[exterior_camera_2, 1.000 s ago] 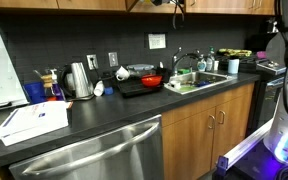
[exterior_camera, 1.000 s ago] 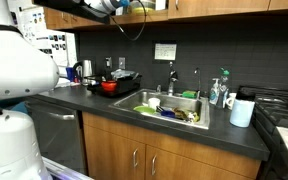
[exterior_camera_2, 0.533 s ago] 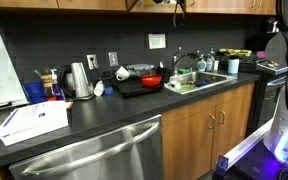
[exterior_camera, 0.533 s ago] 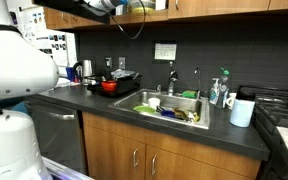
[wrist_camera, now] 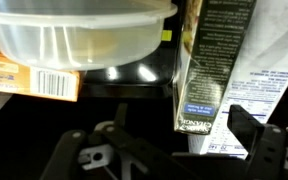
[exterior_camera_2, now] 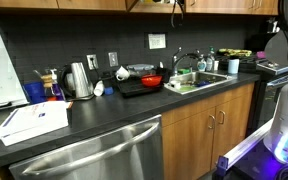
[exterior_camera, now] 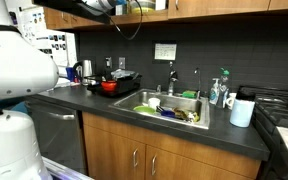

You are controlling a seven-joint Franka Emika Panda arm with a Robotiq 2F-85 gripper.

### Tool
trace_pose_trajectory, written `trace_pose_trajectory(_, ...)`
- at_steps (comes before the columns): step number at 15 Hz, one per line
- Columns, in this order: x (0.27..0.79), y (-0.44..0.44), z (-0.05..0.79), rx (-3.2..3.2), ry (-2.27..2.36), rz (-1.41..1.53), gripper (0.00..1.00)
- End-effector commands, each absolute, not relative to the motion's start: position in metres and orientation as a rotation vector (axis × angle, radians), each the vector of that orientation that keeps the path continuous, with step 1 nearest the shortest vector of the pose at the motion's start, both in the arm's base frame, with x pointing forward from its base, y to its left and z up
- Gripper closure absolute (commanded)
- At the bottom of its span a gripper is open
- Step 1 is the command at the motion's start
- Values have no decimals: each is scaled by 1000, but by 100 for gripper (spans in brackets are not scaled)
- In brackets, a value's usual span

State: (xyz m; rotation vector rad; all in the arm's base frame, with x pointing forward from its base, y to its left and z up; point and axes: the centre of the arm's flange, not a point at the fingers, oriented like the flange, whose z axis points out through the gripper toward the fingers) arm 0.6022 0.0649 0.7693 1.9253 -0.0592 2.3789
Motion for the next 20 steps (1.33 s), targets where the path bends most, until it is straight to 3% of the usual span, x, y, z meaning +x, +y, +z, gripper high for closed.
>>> trace_pose_trajectory(1, 593, 65, 762, 1966, -32, 2394, 0)
trace_pose_trajectory(20, 597, 61, 761, 1979, -12, 2393, 4)
